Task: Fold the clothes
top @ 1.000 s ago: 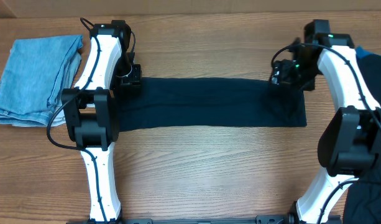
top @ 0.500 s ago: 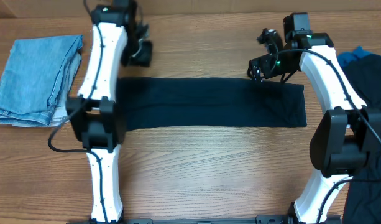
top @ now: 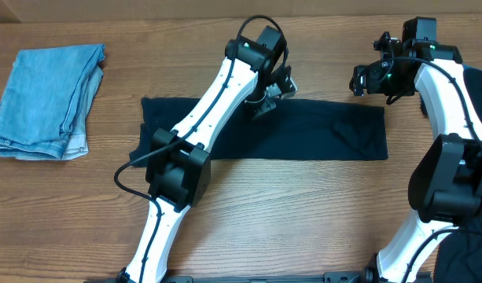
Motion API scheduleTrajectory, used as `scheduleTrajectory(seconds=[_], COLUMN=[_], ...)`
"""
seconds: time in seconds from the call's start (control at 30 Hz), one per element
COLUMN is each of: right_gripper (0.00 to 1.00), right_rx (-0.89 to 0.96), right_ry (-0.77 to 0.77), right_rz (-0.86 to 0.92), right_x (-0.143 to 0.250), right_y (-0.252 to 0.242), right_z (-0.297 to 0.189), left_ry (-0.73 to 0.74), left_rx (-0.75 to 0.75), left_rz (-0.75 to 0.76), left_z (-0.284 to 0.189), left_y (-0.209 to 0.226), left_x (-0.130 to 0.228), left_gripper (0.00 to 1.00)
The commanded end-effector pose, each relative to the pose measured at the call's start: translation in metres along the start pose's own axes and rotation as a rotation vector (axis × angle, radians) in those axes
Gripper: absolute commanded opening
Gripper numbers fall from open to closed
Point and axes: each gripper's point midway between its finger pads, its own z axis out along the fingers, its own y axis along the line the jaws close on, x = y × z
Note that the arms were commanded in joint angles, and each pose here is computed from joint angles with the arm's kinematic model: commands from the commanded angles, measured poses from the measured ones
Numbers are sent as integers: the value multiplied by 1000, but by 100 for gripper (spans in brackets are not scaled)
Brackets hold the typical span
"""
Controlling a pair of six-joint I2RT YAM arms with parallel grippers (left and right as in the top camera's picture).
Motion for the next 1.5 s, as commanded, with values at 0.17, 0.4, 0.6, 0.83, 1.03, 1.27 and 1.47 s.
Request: scheduleTrajectory(seconds=[0.17,0.4,0.6,0.83,1.03,1.27,1.47], right_gripper=[100,100,100,100,100,75,12], right_rx=[6,14,14,18,18,16,10], right_ry=[-22,-26,-26,-26,-29,-20,42], right_rz=[7,6,6,7,6,8,21], right_x=[-4,-5,-5,-4,-5,-2,24], right_y=[-3,-4,-4,-5,-5,-5,-6], right_z=[-7,-6,-6,-6,-6,-4,18], left_ry=[-16,-19,-12,-4,8,46,38], left_rx=[163,193,77,88,106,131,124], left_rz=[90,84,55,79,76,72,73], left_z=[27,39,47,50,54,68,68], left_y=[-31,-39,-20,-24,-29,-36,-34], left_x=[2,3,-2,0,4,17,14], left_gripper=[39,38,38,39,39,38,34])
